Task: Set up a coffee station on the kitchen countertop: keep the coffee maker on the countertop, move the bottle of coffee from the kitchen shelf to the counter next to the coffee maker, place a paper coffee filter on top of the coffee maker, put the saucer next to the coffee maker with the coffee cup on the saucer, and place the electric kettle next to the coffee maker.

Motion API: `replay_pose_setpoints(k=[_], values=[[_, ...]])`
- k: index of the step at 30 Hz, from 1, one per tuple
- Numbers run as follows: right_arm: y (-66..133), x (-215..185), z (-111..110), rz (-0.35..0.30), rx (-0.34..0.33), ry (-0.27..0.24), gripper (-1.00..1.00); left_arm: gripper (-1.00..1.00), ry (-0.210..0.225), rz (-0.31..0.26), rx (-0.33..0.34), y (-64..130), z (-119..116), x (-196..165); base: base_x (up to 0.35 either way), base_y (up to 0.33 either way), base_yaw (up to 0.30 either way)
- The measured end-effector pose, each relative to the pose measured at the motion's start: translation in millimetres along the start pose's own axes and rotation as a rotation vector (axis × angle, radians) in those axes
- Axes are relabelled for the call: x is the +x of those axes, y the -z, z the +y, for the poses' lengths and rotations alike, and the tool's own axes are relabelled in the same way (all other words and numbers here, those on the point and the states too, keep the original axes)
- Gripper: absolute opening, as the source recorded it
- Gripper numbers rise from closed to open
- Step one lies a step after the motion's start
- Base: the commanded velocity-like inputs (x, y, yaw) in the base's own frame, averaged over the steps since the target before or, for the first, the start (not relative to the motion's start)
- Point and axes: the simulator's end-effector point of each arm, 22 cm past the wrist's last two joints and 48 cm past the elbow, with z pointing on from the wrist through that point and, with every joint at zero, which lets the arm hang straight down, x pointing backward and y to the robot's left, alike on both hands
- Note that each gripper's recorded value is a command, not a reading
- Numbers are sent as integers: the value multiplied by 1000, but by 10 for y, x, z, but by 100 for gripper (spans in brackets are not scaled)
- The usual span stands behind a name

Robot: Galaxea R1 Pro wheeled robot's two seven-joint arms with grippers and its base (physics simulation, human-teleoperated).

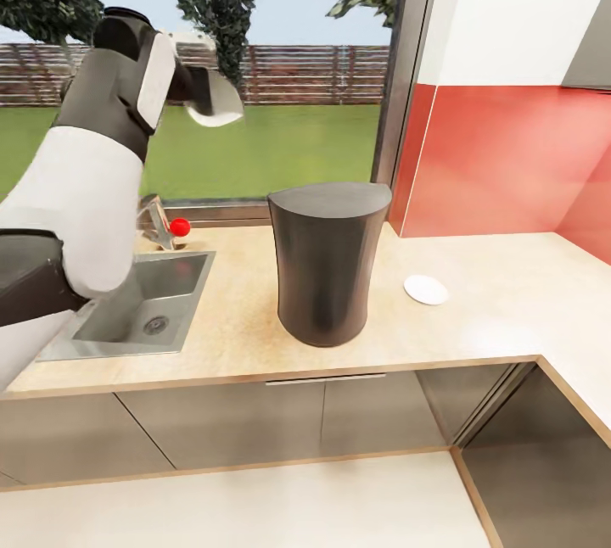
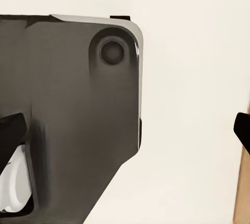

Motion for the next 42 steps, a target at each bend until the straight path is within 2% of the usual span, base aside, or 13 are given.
replay_pose_setpoints(k=[3, 8, 10, 16, 17, 21, 27, 30, 31, 34, 37, 38, 42], values=[[0, 2, 1, 1, 0, 1, 100, -100, -7, 22, 0, 71, 5, -173, 0, 0, 0], [-1, 3, 2, 1, -1, 2, 100, -100, -11, 134, 40, 72, -136, -114, 0, 0, 0], [0, 7, 2, 2, -1, 2, 100, -100, -10, 182, 62, 54, -216, -18, 0, 0, 0], [0, 7, 4, 2, -1, 2, 100, -100, -9, 246, 80, 39, -247, 117, 0, 0, 0], [0, 7, 7, 2, -1, 2, 100, -100, -15, 295, 81, -4, -256, 296, 0, 0, 0], [0, 7, 4, 2, -1, 2, 100, -100, -29, 369, 76, -62, -250, 586, 0, 0, 0], [0, 14, 6, 4, -1, 2, 100, -100, -26, 410, 64, -92, -156, 735, 0, 0, 0], [2, 26, 4, 6, -1, 4, 100, -100, -6, 435, 53, -120, -17, 825, 0, 0, 0], [2, 34, 6, 8, -1, 4, 100, -100, 14, 457, 55, -132, 45, 896, 0, 0, 0], [3, 53, 7, 12, -1, 4, 100, -100, 145, 507, 124, -135, 62, 1033, 0, 0, 0], [4, 59, 7, 13, -1, 4, 100, -100, 339, 537, 214, -121, 73, 1061, 0, 0, 0], [4, 58, 7, 13, -1, 4, 100, -100, 392, 544, 224, -118, 118, 1061, 0, 0, 0], [4, 61, 7, 13, -1, 4, 100, -100, 529, 586, 200, -99, 283, 1129, 0, 0, 0]])
